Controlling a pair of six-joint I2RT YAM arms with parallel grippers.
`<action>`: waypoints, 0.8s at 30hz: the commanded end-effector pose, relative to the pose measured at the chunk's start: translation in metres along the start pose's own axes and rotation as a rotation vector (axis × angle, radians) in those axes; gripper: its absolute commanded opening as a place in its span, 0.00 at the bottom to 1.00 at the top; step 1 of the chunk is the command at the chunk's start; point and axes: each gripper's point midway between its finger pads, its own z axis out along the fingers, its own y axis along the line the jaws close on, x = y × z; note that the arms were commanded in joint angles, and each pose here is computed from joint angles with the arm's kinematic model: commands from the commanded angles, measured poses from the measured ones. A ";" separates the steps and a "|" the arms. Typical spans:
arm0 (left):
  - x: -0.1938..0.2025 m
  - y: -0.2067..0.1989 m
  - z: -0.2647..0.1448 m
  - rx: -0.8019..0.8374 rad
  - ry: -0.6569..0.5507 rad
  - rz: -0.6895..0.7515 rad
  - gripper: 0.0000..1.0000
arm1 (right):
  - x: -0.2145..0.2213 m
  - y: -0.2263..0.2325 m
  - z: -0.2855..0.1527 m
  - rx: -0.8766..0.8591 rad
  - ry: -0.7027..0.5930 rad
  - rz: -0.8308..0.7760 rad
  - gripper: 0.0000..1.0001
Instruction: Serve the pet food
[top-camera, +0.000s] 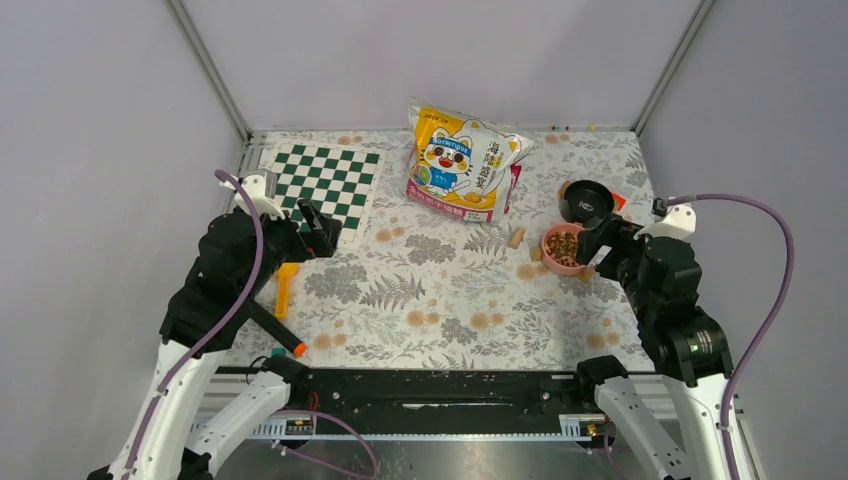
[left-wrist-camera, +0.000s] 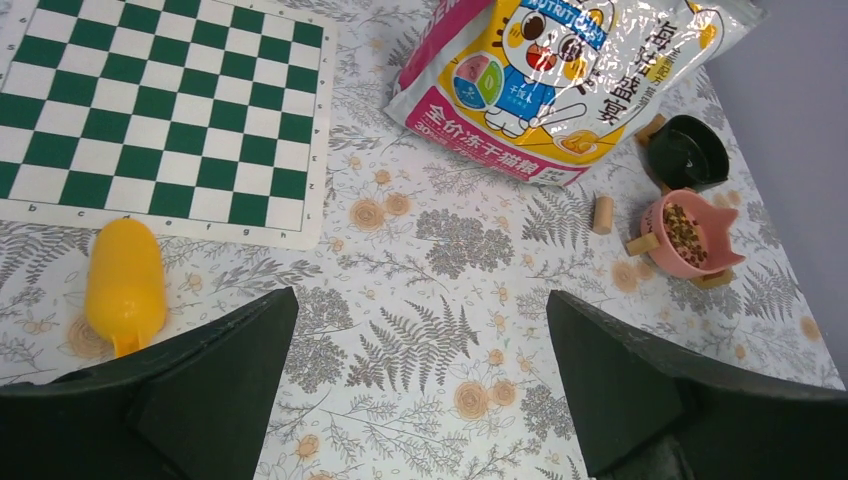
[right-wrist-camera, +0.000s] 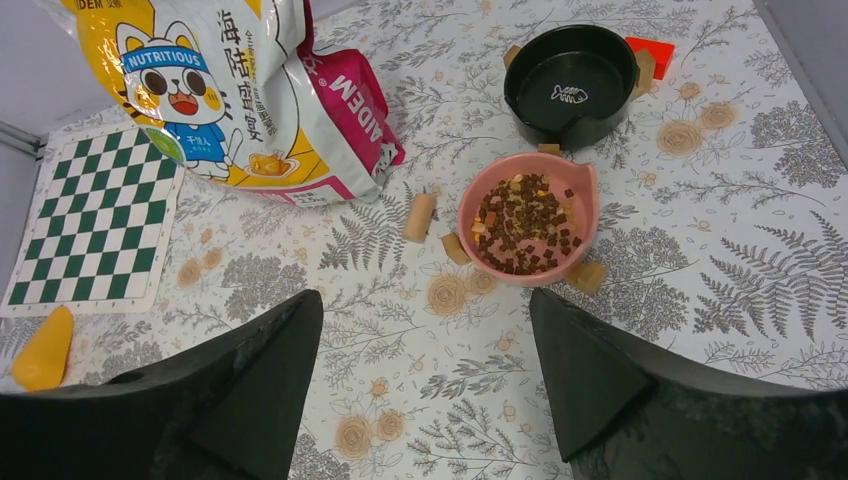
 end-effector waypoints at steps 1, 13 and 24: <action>-0.012 -0.017 -0.005 0.102 -0.075 0.011 0.99 | -0.001 0.003 0.005 -0.009 -0.003 0.010 0.85; 0.034 0.004 0.007 0.075 -0.037 0.035 0.99 | 0.025 0.049 0.046 -0.216 0.136 -0.011 0.94; 0.066 0.006 0.037 0.101 0.007 0.026 0.99 | -0.002 0.109 0.138 -0.413 0.022 -0.053 0.90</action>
